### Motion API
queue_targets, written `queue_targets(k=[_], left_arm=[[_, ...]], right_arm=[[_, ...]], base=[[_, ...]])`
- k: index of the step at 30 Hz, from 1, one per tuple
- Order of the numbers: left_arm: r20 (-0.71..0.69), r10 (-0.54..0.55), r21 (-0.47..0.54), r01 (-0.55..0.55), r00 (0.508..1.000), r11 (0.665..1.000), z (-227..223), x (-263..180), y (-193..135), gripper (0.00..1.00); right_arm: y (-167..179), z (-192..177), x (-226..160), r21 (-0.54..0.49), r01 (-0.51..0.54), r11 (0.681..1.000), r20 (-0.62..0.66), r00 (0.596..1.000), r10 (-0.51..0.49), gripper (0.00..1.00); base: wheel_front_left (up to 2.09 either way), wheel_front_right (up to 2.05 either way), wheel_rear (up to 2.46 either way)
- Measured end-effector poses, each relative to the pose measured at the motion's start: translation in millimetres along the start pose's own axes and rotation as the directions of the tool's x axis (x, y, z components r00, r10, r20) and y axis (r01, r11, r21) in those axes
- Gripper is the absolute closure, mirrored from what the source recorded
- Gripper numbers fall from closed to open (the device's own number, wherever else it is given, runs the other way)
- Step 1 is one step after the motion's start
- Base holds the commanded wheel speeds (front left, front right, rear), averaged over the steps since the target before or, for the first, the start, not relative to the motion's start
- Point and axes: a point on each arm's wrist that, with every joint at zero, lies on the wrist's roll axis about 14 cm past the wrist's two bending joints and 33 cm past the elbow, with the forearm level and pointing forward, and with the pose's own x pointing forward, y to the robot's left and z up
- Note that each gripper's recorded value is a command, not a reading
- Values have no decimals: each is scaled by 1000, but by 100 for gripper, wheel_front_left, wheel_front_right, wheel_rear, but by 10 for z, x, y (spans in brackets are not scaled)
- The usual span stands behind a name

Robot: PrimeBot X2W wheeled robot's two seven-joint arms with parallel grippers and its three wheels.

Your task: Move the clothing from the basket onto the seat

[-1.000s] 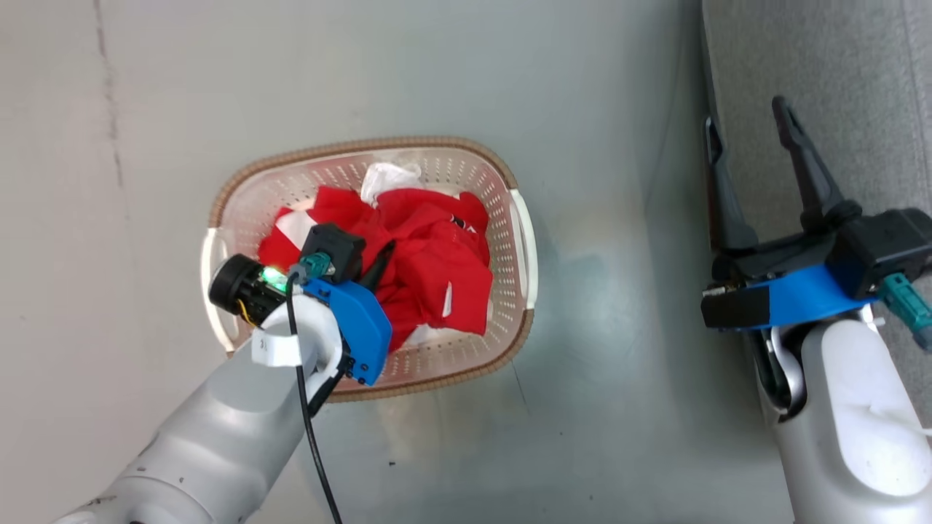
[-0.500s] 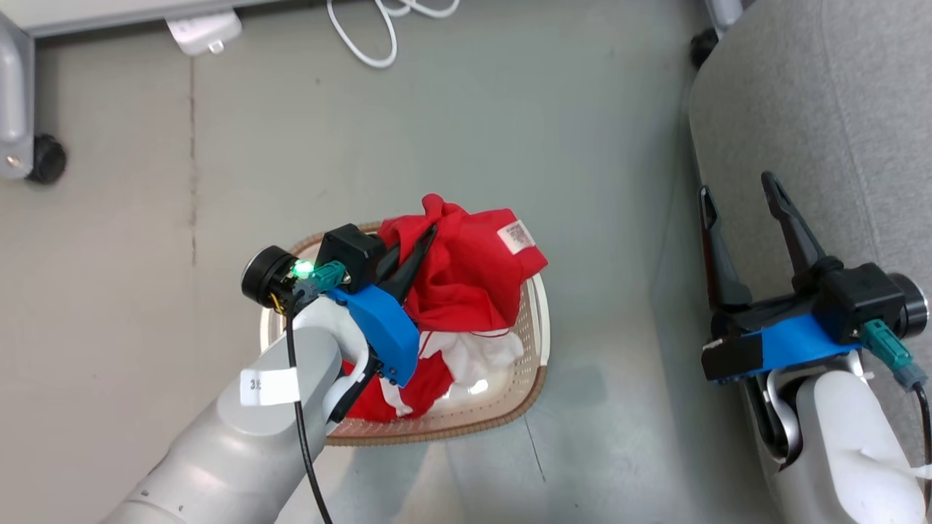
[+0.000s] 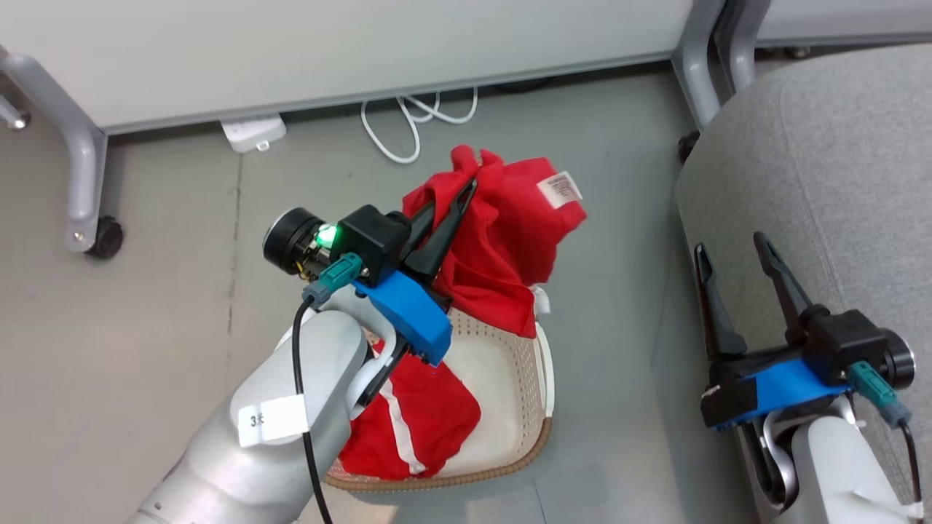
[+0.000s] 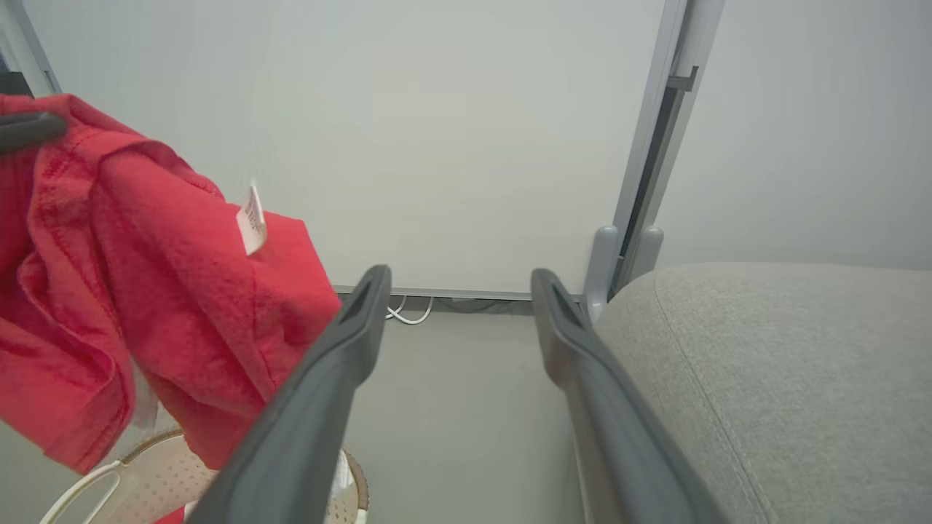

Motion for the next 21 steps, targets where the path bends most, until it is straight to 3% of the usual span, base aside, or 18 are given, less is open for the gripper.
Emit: queue_targets(k=[11, 21], left_arm=[[201, -67, 130, 41, 977, 991, 886, -28, -290, 100], [268, -90, 179, 43, 959, 983, 1229, -160, -440, 100]], right_arm=[[45, 167, -266, 10, 3, 1000, 28, 1000, -3, 0], [71, 248, -436, 13, 5, 1000, 44, 999, -6, 0]], base=[[0, 0, 0], [0, 0, 0]])
